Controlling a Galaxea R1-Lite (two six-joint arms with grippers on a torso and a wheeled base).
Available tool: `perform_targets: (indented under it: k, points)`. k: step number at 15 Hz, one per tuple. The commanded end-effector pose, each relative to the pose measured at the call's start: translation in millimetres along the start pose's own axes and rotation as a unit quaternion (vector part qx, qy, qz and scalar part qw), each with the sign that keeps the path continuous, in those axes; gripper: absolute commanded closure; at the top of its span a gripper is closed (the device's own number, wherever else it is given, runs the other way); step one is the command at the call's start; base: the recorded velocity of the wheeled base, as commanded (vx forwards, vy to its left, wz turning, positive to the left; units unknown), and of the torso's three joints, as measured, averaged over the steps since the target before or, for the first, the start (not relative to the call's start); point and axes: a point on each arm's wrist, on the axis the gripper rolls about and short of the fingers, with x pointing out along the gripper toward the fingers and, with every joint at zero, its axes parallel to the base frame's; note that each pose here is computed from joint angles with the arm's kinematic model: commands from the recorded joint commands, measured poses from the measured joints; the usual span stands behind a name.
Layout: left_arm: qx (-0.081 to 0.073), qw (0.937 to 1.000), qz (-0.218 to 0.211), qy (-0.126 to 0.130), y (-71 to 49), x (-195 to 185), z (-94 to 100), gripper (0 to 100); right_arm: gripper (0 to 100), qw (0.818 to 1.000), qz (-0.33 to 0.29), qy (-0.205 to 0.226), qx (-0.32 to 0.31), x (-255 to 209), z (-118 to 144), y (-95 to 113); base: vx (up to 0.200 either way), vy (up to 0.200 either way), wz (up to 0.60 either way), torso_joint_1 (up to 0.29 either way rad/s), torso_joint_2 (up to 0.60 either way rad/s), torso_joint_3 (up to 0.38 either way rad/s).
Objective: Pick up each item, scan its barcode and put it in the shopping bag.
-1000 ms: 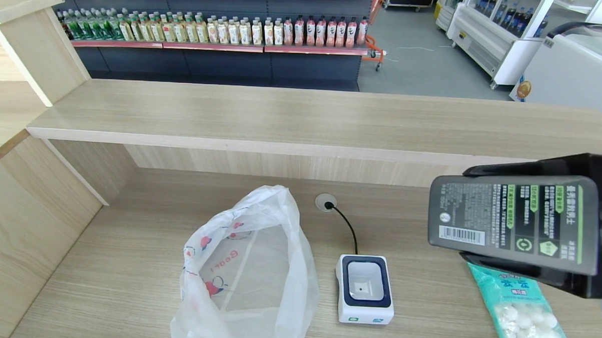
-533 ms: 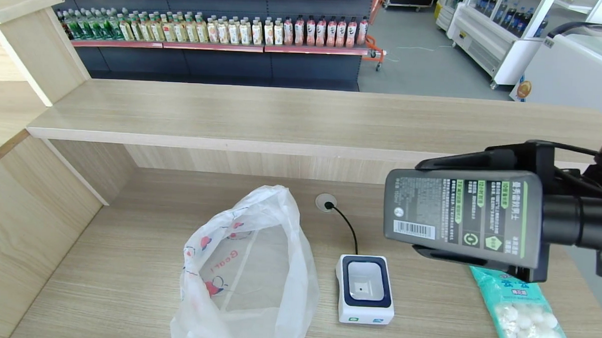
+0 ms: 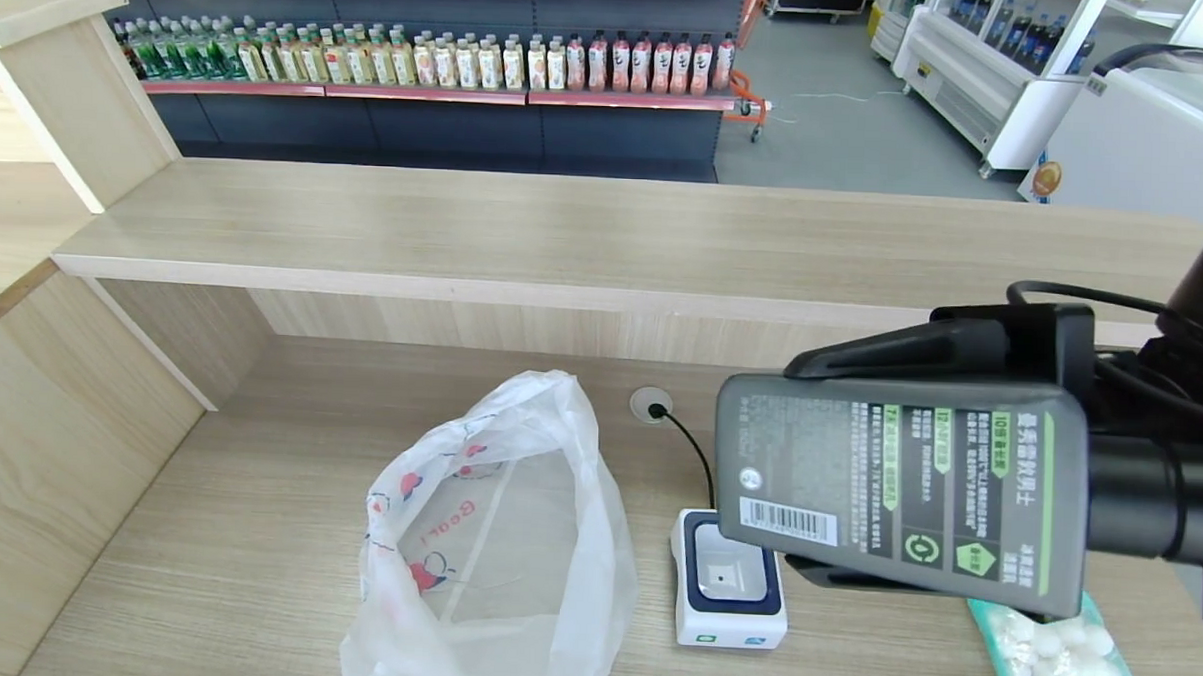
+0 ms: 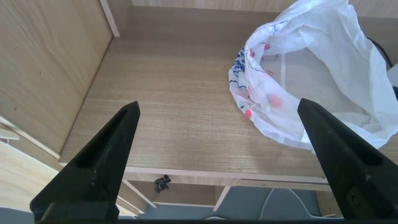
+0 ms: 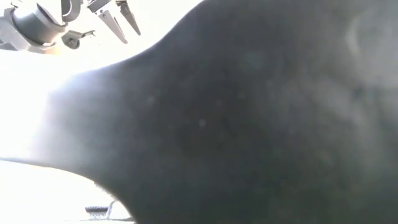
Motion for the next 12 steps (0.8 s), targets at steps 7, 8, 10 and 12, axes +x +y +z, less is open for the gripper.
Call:
perform_targets:
  k: [7,8,10,12]
  points:
    - [0.000,1.0000,0.000,0.000,0.0,0,-0.1,0,100,0.999,0.005,0.019,0.034,26,-5,7,0.000,0.000,0.00,0.000,0.00,0.000]
    - [0.000,1.0000,0.000,0.000,0.0,0,-0.1,0,100,0.999,0.006,0.023,0.038,28,-5,8,0.000,0.000,0.00,0.000,0.00,0.000]
    - [0.000,1.0000,0.000,0.000,0.0,0,-0.1,0,100,0.999,0.004,0.024,0.038,43,-9,3,0.000,0.000,0.00,0.000,0.00,0.000]
    - [0.000,1.0000,0.000,0.000,0.0,0,-0.1,0,100,0.999,-0.005,0.029,0.034,49,-13,-5,0.000,0.000,0.00,0.000,0.00,0.000]
